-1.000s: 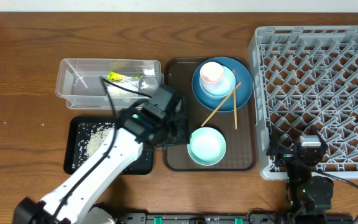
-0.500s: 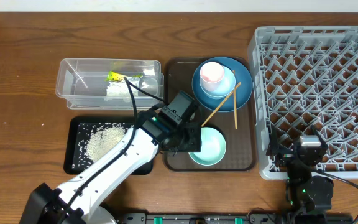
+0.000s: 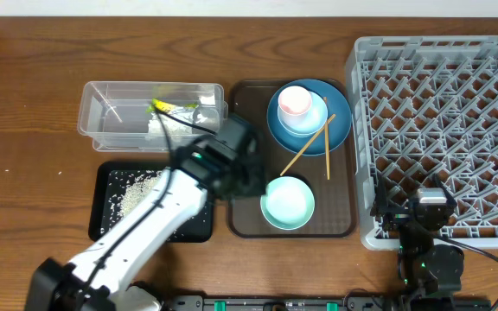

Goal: Sort waste into correct bins and load items into the dishwasher rack
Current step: 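Withdraw the left gripper to a hold pose beside the black tray, then move the right gripper from the rack to the chopsticks on the plate, then grasp one chopstick with the right gripper and lift it, then carry the chopstick to the dish rack and insert it upright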

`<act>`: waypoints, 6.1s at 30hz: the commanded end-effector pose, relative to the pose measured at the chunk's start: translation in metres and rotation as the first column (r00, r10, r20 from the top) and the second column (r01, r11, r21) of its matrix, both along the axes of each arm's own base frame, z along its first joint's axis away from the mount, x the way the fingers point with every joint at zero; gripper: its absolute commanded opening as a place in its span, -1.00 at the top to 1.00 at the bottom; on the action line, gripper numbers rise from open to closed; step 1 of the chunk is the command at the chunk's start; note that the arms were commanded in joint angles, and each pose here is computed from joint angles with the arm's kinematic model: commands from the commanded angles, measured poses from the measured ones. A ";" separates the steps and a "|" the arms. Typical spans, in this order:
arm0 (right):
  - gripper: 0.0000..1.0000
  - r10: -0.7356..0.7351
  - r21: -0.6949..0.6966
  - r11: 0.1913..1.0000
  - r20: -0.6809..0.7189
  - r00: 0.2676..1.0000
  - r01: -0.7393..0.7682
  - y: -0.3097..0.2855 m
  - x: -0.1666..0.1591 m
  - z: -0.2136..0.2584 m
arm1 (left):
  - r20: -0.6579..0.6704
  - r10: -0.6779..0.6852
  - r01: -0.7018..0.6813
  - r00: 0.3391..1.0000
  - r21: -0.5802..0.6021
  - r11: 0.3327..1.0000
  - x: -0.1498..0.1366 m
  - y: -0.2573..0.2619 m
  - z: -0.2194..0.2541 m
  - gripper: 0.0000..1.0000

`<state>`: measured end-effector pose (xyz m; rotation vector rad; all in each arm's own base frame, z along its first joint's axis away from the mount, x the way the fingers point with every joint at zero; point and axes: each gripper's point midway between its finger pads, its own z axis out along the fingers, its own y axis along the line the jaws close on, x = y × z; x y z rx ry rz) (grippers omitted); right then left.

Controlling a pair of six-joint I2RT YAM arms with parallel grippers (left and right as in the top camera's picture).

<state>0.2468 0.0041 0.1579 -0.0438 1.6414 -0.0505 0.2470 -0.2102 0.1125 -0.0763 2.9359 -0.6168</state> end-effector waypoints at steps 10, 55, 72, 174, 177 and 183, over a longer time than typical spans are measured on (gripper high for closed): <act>-0.99 0.259 0.387 0.890 0.004 0.966 -0.240 0.050 -0.007 0.001 | 0.238 0.443 -0.428 0.865 -0.114 0.897 0.046 0.145 0.086 -0.59; 0.27 0.439 0.505 0.859 -0.645 0.626 -0.083 0.168 0.061 0.040 | 0.254 0.495 -0.480 0.831 -0.123 0.869 0.047 0.164 0.091 -0.90; 0.28 0.137 0.197 0.979 -0.810 0.570 0.045 0.145 0.063 -0.029 | 0.254 0.495 -0.480 0.831 -0.123 0.869 0.047 0.164 0.091 -0.90; 0.97 -0.126 -0.114 0.992 -0.885 0.448 0.054 0.030 0.069 -0.047 | 0.254 0.495 -0.480 0.831 -0.123 0.869 0.047 0.164 0.091 -0.91; 0.62 -0.146 -0.129 0.989 -0.882 0.449 0.069 0.025 0.070 -0.046 | 0.254 0.495 -0.480 0.831 -0.123 0.868 0.047 0.164 0.091 -0.92; 0.48 -0.153 -0.136 0.988 -0.883 0.444 0.071 0.023 0.068 -0.046 | 0.254 0.495 -0.480 0.831 -0.123 0.869 0.047 0.164 0.091 -0.92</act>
